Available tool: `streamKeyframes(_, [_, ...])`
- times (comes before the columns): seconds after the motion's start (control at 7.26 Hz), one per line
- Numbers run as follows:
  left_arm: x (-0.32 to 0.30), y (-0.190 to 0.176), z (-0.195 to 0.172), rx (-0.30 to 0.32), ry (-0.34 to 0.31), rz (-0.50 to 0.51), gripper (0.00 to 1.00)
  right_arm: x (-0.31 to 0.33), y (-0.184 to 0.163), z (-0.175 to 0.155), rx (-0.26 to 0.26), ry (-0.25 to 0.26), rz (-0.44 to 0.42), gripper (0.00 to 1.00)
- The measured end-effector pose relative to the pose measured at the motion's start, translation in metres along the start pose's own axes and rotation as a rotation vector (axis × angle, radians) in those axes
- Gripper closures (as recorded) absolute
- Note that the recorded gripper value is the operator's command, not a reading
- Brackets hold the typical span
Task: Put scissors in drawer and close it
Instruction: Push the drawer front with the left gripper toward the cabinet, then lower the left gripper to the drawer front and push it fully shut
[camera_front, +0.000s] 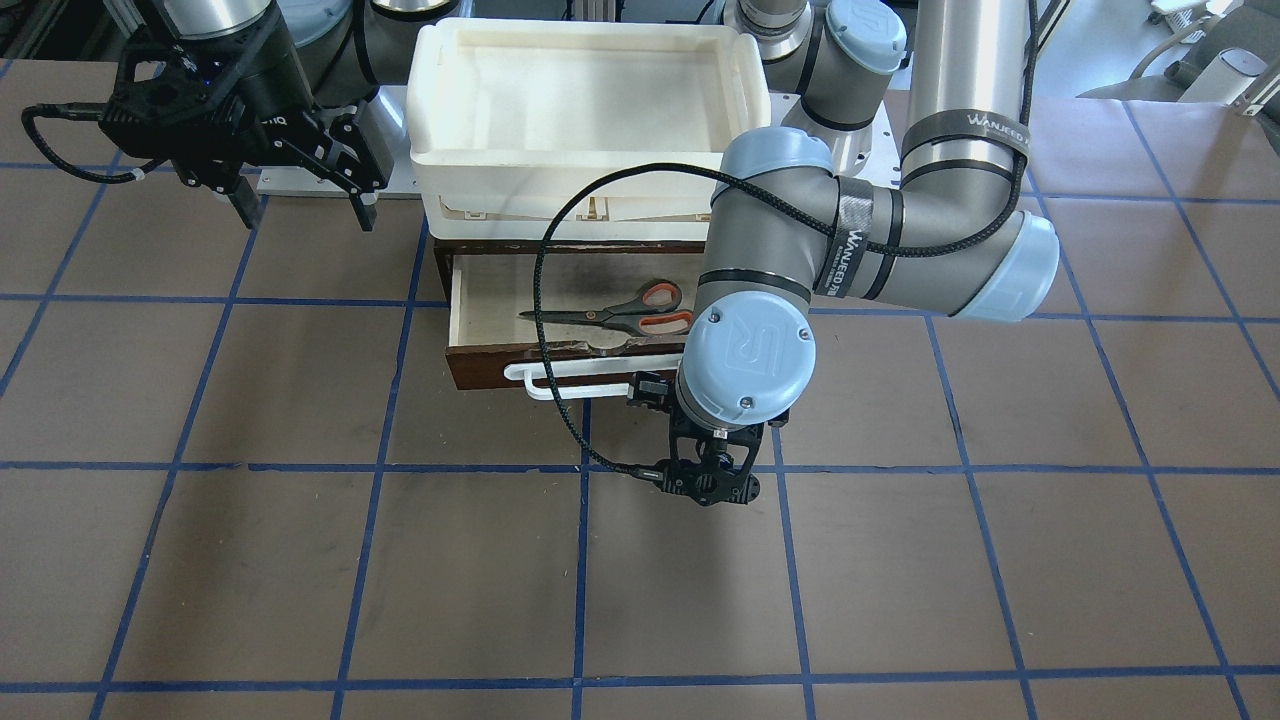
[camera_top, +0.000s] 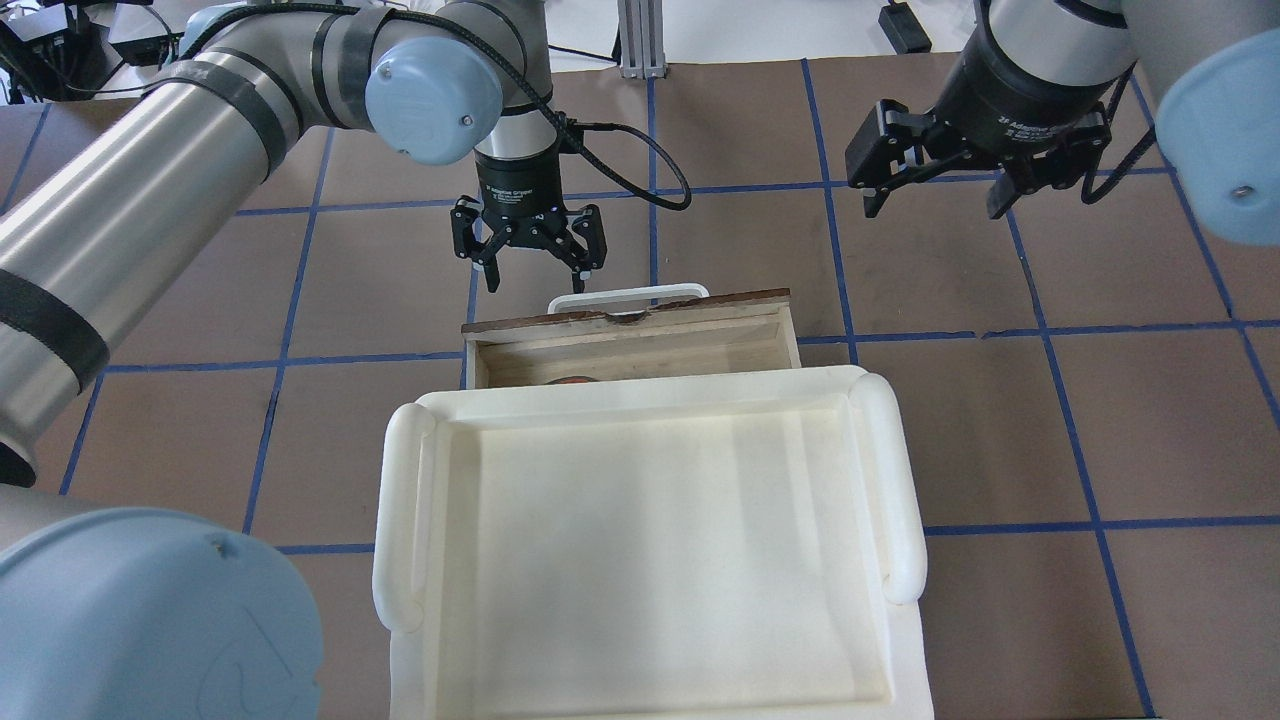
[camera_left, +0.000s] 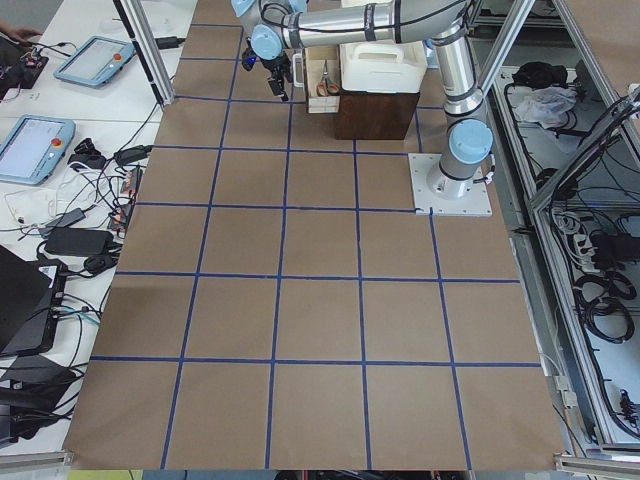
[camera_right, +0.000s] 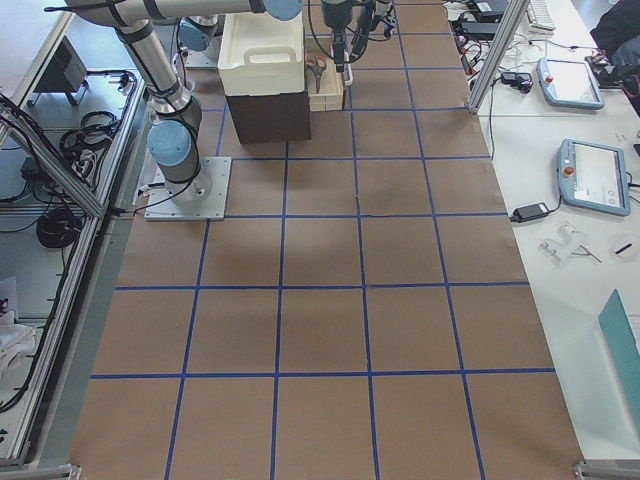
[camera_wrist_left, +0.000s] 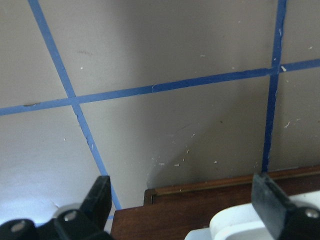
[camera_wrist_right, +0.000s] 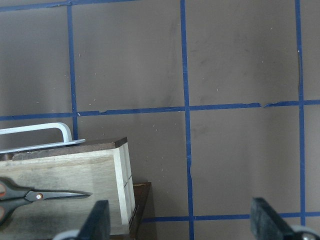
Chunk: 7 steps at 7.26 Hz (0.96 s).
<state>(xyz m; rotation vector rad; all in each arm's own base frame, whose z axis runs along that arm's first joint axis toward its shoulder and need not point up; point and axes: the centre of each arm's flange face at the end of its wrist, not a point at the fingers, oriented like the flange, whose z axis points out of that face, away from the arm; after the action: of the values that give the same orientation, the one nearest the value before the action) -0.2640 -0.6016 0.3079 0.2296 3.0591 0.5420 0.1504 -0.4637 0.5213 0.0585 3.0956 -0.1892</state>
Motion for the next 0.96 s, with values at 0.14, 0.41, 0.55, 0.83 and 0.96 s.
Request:
streamKeyframes(0.14, [-0.001, 0.002, -0.002, 0.002, 0.001, -0.001, 0.0, 0.0, 0.0, 0.0, 0.0, 0.0, 0.0, 0.0])
streamKeyframes(0.41, [-0.006, 0.0, -0.012, 0.031, 0.009, -0.004, 0.0, 0.0, 0.0, 0.001, -0.003, 0.0, 0.0, 0.0])
streamKeyframes(0.55, [-0.006, -0.006, -0.016, 0.056, 0.018, -0.002, 0.0, 0.0, 0.001, 0.002, -0.005, 0.0, 0.0, 0.0])
streamKeyframes(0.83, [0.004, -0.025, -0.017, 0.137, 0.04, 0.01, 0.0, 0.0, 0.001, 0.004, -0.008, 0.001, 0.002, 0.0])
streamKeyframes(0.96, [0.014, -0.03, -0.014, 0.153, 0.041, 0.016, 0.0, 0.0, 0.001, 0.004, -0.008, 0.0, 0.002, 0.0])
